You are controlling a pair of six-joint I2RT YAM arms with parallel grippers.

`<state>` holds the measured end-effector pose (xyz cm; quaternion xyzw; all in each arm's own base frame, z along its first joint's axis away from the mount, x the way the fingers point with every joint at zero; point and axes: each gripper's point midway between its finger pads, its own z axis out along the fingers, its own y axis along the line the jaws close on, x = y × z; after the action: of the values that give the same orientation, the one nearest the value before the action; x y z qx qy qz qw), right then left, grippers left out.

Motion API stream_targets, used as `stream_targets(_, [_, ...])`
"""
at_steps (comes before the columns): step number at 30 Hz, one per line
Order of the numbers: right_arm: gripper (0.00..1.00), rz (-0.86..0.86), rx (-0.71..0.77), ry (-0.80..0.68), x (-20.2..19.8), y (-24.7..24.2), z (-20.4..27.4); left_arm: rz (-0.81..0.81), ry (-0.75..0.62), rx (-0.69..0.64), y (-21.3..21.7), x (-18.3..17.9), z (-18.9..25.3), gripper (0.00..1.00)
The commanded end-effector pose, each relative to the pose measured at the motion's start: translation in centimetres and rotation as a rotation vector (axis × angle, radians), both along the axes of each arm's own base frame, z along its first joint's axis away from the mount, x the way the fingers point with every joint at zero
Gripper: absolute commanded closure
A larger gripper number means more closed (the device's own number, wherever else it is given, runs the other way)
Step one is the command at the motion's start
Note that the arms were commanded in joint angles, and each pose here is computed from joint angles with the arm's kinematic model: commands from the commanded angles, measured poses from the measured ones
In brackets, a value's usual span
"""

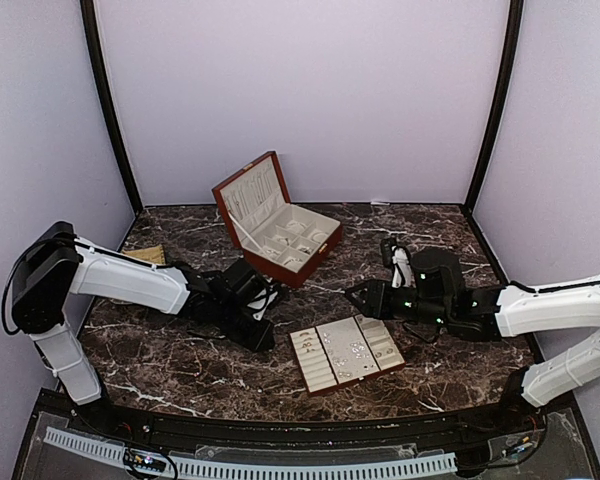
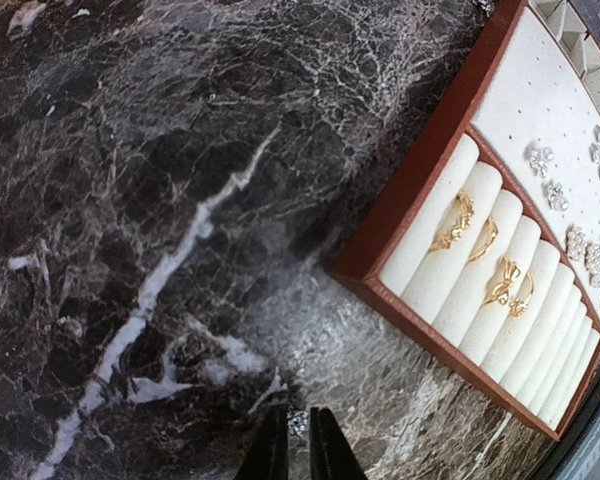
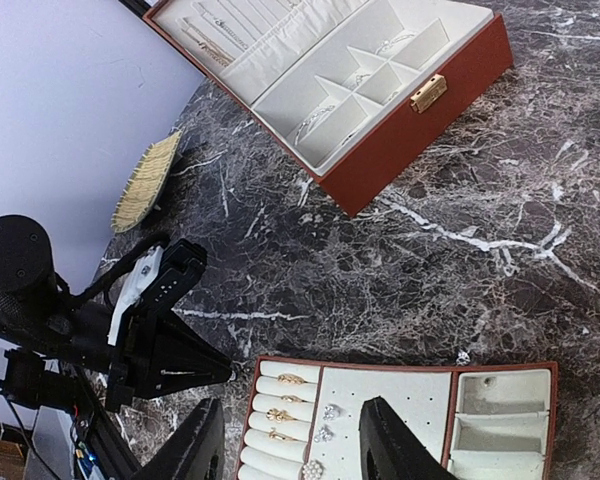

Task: Organize the mixed jewelry
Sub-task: Pick up the earring from the center of the board.

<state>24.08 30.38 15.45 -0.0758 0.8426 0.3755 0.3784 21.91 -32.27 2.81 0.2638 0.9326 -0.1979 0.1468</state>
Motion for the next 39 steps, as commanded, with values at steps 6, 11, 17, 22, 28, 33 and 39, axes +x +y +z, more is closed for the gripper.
stream_targets(6, [0.53,-0.016,0.055,-0.023,0.4,-0.1,1.2,-0.004,0.008,0.023,0.1,-0.1,0.0,0.89])
stream_targets(11, [0.53,-0.018,0.059,-0.024,0.5,-0.2,1.3,-0.010,0.007,0.013,-0.1,-0.1,0.2,0.98])
stream_targets(17, [0.53,-0.022,0.095,-0.020,0.6,-0.5,1.3,0.030,-0.031,-0.020,0.1,0.3,1.3,1.00])
stream_targets(22, [0.49,-0.020,0.162,-0.030,0.4,-1.1,1.7,0.086,-0.150,-0.189,-0.6,1.4,5.8,1.00])
stream_targets(28, [0.25,0.060,0.221,-0.100,-0.3,-0.9,3.4,0.076,-0.262,-0.447,-3.5,2.7,12.9,1.00])
stream_targets(33, [0.13,0.074,0.220,-0.139,0.2,-0.4,4.7,0.085,-0.246,-0.680,-5.7,2.8,16.8,1.00])
stream_targets(39, [0.02,-0.014,0.228,-0.172,1.5,-1.3,6.2,0.027,-0.060,-0.868,-6.7,1.2,18.1,1.00])
